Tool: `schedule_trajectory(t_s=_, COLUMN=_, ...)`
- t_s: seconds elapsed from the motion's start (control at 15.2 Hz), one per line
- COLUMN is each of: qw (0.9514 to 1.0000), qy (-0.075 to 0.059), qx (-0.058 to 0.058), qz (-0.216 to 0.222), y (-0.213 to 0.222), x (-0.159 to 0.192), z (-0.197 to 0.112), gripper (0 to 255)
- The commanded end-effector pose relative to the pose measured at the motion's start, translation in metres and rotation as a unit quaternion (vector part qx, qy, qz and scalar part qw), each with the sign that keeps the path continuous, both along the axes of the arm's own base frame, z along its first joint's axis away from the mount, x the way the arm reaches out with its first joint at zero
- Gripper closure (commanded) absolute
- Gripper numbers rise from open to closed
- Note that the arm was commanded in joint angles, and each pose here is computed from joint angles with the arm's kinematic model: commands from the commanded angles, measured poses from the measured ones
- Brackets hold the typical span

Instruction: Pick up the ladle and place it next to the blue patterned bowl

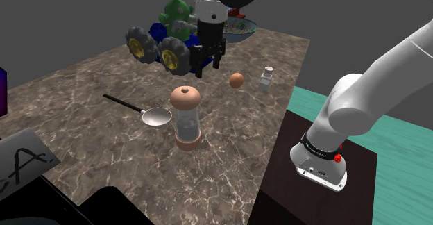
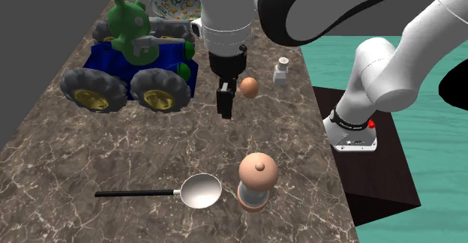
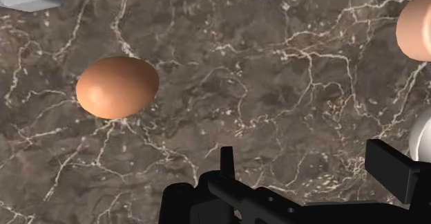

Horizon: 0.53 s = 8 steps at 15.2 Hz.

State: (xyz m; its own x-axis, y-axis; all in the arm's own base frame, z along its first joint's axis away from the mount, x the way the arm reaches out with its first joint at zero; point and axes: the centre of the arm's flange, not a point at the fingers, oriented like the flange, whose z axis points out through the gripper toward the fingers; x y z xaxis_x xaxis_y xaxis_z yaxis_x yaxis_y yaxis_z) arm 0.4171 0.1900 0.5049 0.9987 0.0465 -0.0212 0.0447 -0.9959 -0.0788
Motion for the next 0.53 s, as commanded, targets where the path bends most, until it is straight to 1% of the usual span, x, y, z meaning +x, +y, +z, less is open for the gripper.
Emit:
schedule_trajectory(t_s=0.0, qw=1.0, qy=-0.007, qx=0.002, qz=0.006, y=0.021, x=0.011, z=-0.006, gripper=0)
schedule_trajectory(t_s=0.46, qw=0.9992, qy=-0.03, qx=0.007, qz=0.026, y=0.094, x=0.054, z=-0.03, gripper=0)
